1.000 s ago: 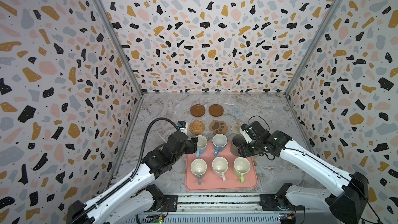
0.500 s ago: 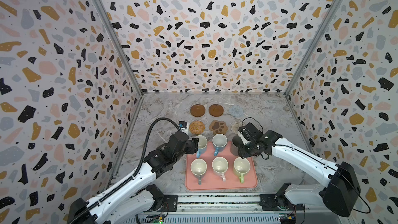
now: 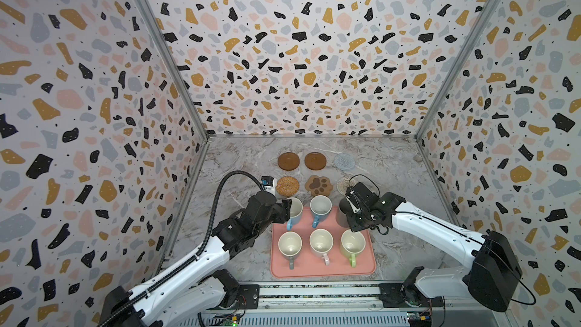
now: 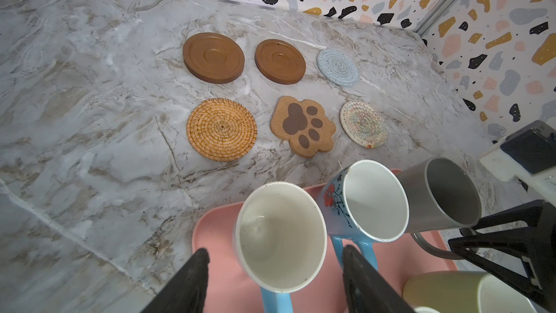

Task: Place cups on coasters
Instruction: Pick up the cup from the tray.

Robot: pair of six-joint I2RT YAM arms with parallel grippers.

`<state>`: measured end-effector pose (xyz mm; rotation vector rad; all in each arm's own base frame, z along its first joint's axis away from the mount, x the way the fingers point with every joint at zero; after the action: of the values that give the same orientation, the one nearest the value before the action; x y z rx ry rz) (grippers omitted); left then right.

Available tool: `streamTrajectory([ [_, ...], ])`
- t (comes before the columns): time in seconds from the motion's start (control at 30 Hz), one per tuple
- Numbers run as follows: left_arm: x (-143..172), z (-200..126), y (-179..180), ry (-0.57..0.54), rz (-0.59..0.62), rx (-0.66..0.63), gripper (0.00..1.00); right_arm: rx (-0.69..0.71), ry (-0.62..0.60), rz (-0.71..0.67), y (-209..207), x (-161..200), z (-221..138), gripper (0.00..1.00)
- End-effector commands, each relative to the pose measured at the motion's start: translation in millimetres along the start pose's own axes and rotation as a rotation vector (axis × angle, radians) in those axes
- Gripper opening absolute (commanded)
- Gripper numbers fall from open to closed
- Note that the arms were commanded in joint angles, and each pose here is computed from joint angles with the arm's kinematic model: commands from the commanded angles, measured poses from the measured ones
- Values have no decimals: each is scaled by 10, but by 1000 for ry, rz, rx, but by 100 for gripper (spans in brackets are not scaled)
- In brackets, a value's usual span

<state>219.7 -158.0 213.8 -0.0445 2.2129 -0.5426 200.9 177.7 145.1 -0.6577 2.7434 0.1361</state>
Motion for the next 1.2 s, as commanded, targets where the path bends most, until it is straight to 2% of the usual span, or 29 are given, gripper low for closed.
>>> streamTrajectory([
  [0.0, -19, 2, -32, -23, -10, 26, 71, 17, -13, 4, 1, -14, 11, 35],
  [0.7, 26, 46, -8, -24, -28, 25, 71, 50, -26, 6, 6, 1, 40, 16],
  [1.17, 26, 37, 6, -33, -40, 23, 71, 73, -42, 0, -2, -34, -1, 12],
])
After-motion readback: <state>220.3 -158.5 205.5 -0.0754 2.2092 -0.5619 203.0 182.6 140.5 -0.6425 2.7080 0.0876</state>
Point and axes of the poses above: each gripper's point midway between its finger pads, its own z axis out along the fingers, its own y axis along the line the jaws close on, x = y × z, the point moved 5 cm from there along -z, back along the fingers, and after that the axes turned 8 degrees about -z, right-handed, at the moved point
